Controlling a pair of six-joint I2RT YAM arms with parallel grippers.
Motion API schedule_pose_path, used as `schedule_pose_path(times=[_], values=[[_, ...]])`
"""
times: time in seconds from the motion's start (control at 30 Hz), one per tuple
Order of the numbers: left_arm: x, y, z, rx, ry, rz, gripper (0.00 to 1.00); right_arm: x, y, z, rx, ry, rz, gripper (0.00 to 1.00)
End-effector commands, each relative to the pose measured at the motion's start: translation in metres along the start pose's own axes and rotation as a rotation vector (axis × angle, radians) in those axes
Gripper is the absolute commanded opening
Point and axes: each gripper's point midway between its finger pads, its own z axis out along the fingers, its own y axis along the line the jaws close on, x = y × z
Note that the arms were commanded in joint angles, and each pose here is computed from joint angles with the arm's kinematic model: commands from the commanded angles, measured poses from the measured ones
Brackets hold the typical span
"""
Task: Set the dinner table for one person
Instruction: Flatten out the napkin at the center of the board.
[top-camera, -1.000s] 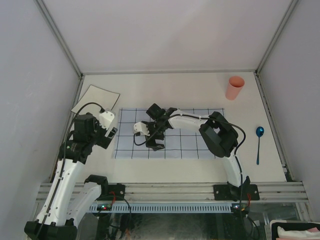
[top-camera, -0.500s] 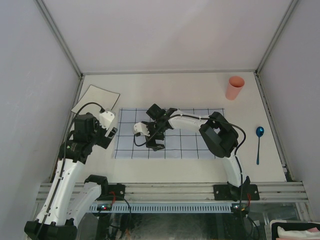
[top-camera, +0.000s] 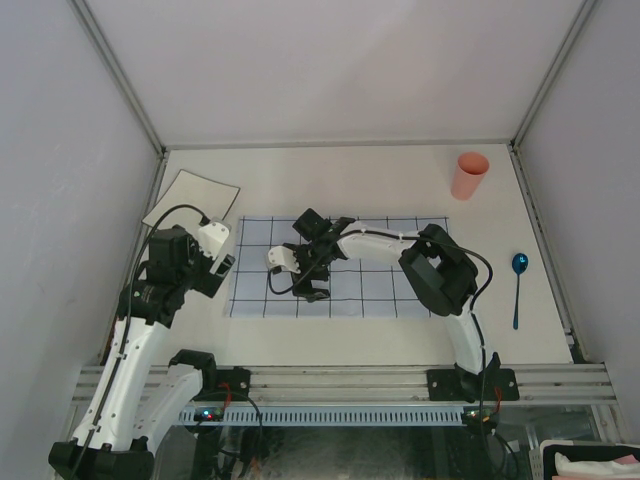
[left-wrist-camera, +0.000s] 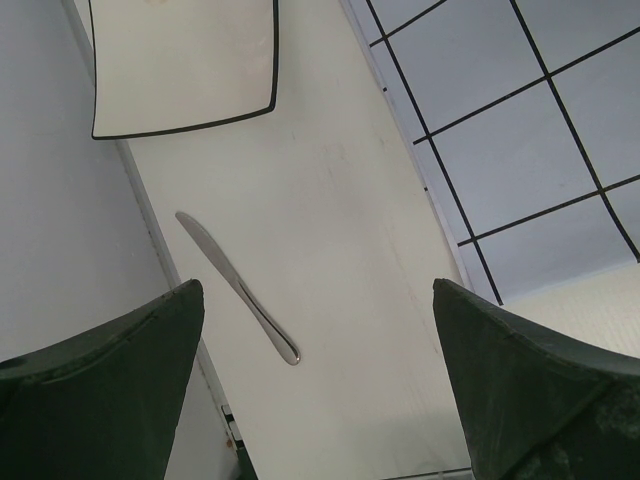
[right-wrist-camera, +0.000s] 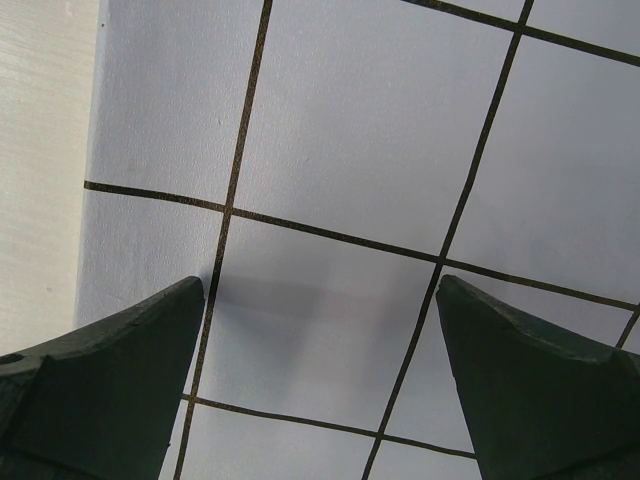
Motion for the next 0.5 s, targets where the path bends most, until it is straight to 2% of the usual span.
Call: schedule_pose_path(times=[0.0, 0.47], values=[[-0.012, 0.007, -0.004, -0.022, -0.045, -0.014, 1.0, 0.05, 0.074, 0.013, -0.226, 0.177, 0.176, 1.0], [-0.012, 0.008, -0.005, -0.027, -0.047, -0.013, 1.0, 0.049, 0.086, 0.019, -0.243, 0.182, 0.171, 1.0]])
